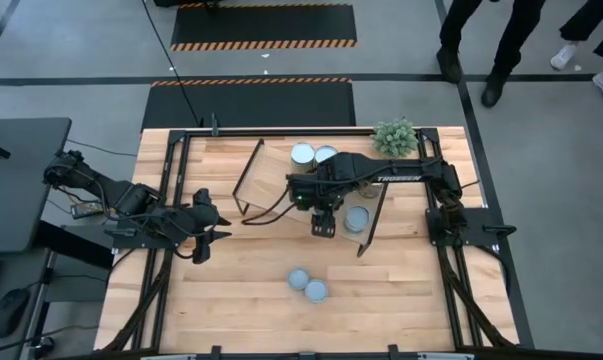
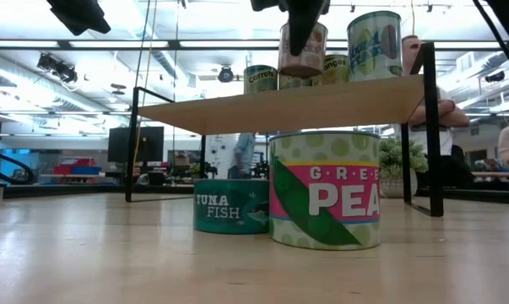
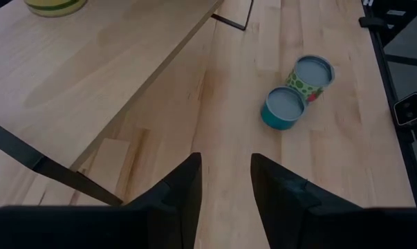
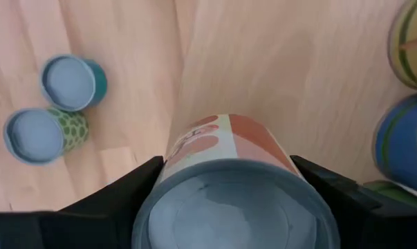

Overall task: Pick and place cans onto a shelf
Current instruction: Put the canned tomatoes on the shelf

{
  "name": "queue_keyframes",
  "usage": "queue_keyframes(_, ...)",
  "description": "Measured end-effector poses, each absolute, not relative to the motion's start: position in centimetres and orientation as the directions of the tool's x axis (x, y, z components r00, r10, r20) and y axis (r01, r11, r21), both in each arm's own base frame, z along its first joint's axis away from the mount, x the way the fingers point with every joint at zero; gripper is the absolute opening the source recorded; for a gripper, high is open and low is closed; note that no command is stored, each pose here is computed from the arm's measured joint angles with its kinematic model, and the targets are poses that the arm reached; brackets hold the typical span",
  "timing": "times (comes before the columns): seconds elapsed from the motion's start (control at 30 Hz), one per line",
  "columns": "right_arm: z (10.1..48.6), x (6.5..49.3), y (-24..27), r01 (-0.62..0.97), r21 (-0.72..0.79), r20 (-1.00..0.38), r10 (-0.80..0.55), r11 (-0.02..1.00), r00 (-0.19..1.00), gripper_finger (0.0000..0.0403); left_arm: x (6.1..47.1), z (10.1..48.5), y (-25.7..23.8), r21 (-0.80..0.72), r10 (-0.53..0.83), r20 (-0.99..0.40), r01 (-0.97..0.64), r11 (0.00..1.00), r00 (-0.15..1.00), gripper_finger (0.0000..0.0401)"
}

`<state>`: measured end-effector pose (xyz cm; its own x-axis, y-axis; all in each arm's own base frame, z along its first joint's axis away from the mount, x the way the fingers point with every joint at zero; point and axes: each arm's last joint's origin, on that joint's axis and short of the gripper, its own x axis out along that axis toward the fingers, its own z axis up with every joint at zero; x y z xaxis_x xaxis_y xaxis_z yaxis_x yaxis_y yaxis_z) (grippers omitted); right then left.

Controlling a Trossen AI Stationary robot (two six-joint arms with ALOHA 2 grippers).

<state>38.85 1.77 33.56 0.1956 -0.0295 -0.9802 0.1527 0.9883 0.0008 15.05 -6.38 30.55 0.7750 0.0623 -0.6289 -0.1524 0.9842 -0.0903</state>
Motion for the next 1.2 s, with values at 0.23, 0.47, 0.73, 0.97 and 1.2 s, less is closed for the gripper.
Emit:
queue_keyframes(0.23, 32.4, 39.4, 1.7, 0.143, -0.005, -0.982, -0.032, 0.990, 0.188, 0.0293, 15.1, 30.5, -6.4, -0.089, 0.063, -0.630, -0.152, 0.984, 0.774, 0.0130)
queue_keyframes(0.47, 30.5, 39.4, 1.6, 0.161, -0.009, -0.990, -0.031, 0.987, 0.136, 0.0293, 15.1, 30.5, -6.4, -0.089, 0.063, -0.630, -0.152, 0.984, 0.774, 0.0130)
queue_keyframes(0.73, 30.3, 39.4, 1.6, 0.167, -0.005, -0.990, -0.028, 0.986, 0.136, 0.0294, 15.1, 30.5, -6.4, -0.089, 0.063, -0.630, -0.152, 0.984, 0.774, 0.0130)
queue_keyframes(0.97, 30.2, 39.2, 1.2, 0.201, -0.028, -0.993, -0.050, 0.979, 0.106, 0.0333, 15.1, 30.5, -6.4, -0.089, 0.063, -0.629, -0.152, 0.984, 0.774, 0.0130)
queue_keyframes(1.2, 30.8, 38.8, 0.4, 0.220, -0.033, -0.993, -0.057, 0.975, 0.103, 0.0383, 15.0, 30.5, -6.4, -0.088, 0.063, -0.630, -0.152, 0.984, 0.774, 0.0130)
